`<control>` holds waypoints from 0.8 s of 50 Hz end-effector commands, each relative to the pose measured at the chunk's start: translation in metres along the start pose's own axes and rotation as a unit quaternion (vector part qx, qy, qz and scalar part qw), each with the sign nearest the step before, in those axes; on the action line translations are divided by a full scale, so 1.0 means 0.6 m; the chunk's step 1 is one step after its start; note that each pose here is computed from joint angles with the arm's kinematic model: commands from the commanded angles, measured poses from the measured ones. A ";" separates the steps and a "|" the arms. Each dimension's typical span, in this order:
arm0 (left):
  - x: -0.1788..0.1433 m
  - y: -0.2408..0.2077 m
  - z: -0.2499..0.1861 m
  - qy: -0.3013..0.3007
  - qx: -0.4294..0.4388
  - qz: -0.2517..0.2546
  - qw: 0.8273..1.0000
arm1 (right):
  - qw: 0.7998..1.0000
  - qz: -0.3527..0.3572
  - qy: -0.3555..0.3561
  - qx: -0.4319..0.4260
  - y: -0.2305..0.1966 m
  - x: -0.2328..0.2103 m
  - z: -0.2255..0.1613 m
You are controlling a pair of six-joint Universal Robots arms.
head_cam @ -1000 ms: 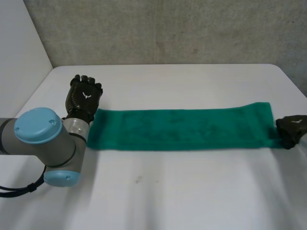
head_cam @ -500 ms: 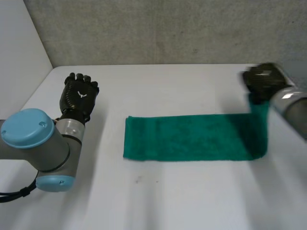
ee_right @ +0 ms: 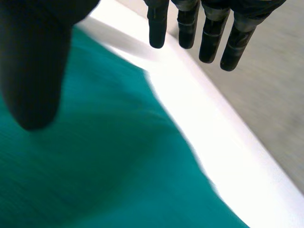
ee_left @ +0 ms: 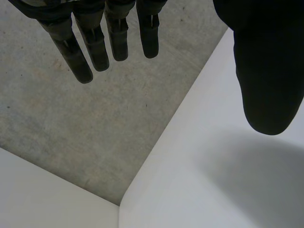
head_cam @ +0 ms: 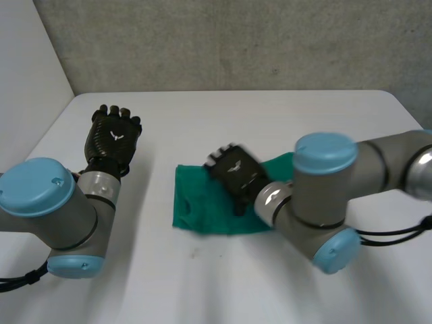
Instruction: Fold the towel.
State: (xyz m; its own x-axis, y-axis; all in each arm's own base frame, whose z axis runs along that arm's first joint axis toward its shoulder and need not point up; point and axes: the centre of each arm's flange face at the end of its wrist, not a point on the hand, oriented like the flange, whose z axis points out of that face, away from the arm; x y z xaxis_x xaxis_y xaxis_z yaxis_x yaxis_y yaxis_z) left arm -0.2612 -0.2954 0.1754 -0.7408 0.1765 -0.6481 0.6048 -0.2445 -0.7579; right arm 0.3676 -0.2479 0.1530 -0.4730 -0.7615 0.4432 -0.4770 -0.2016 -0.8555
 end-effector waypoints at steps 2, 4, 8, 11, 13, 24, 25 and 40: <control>0.001 -0.001 0.001 0.000 0.002 0.000 1.000 | 0.990 0.081 0.109 -0.047 0.032 0.124 -0.064; 0.006 -0.006 -0.002 0.004 0.007 -0.001 1.000 | 0.987 0.098 0.101 -0.074 0.063 0.124 -0.083; 0.009 -0.007 -0.004 0.007 0.007 -0.001 1.000 | 0.981 0.121 0.102 -0.113 0.111 0.126 -0.104; 0.011 -0.007 -0.005 0.009 0.008 0.000 1.000 | 0.974 0.135 0.111 -0.141 0.145 0.136 -0.117; 0.012 -0.008 -0.005 0.009 0.008 0.000 1.000 | 0.973 0.137 0.111 -0.148 0.152 0.137 -0.120; 0.014 -0.011 -0.010 0.012 0.008 -0.001 1.000 | 0.976 0.104 0.150 -0.118 0.167 0.178 -0.114; 0.015 -0.010 -0.010 0.013 0.007 -0.001 1.000 | 0.976 0.100 0.156 -0.111 0.162 0.183 -0.113; 0.004 -0.041 -0.023 -0.005 0.018 -0.007 1.000 | 0.999 0.038 0.003 -0.004 -0.029 0.020 -0.042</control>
State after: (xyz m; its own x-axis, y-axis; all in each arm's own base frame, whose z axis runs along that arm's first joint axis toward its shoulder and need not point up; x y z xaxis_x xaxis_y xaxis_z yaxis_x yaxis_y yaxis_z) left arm -0.2705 -0.2824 0.1828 -0.7424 0.1827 -0.6445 0.5938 -0.2660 -0.7594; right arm 0.2841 -0.2905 0.1960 -0.6880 -0.6036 0.4030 -0.4244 -0.1158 -0.8980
